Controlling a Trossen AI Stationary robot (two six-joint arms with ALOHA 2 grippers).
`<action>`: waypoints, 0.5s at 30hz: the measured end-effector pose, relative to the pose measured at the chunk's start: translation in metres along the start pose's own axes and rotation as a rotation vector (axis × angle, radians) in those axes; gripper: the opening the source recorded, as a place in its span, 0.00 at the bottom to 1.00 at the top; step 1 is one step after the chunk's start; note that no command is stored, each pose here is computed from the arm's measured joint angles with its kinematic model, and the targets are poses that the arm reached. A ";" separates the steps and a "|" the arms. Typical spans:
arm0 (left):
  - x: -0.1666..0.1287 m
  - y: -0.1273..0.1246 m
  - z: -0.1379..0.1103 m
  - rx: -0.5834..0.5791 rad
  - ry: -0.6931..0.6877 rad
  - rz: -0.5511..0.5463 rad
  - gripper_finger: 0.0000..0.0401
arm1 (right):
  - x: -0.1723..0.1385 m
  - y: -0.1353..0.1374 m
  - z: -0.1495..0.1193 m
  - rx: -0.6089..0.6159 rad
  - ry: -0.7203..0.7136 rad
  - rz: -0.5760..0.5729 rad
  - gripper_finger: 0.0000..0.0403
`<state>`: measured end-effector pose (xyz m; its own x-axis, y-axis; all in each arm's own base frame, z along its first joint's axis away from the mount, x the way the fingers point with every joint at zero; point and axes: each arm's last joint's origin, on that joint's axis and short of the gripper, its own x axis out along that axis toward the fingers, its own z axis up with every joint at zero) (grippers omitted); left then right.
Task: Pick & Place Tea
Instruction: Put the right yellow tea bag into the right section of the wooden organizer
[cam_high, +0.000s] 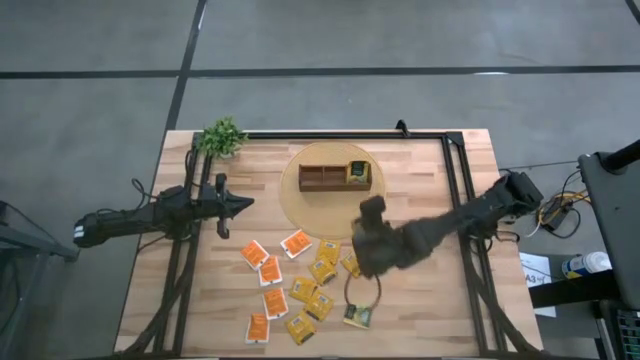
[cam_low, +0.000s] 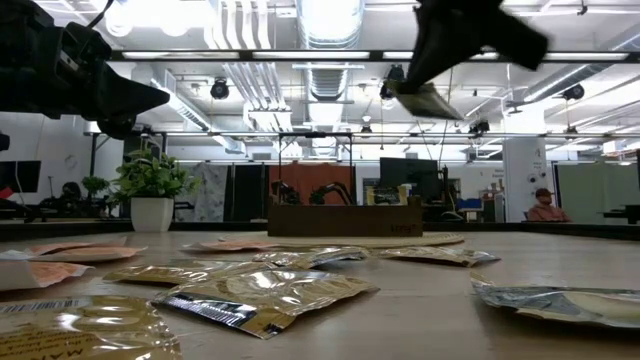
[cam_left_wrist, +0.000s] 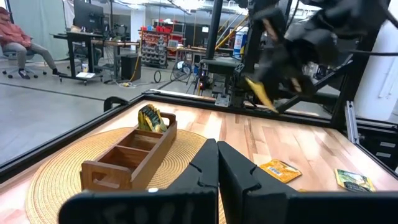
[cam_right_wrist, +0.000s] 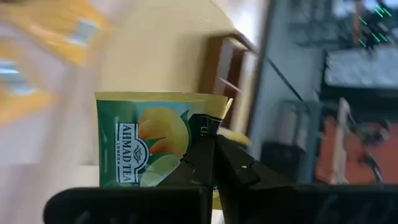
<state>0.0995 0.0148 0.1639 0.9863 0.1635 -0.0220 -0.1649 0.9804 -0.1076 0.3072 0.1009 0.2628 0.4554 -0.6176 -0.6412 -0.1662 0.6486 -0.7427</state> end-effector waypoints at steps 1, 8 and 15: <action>0.000 0.000 0.000 0.000 0.000 0.000 0.00 | 0.005 -0.007 -0.002 0.011 0.021 -0.031 0.02; 0.000 0.000 0.000 0.000 0.000 0.000 0.00 | 0.044 -0.051 -0.018 0.103 0.164 -0.147 0.02; 0.000 0.000 0.000 0.000 0.000 0.000 0.00 | 0.073 -0.082 -0.025 0.234 0.186 -0.199 0.02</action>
<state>0.0995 0.0148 0.1638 0.9863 0.1637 -0.0223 -0.1652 0.9804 -0.1077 0.3320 -0.0082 0.2721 0.2877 -0.7986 -0.5286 0.1241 0.5784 -0.8063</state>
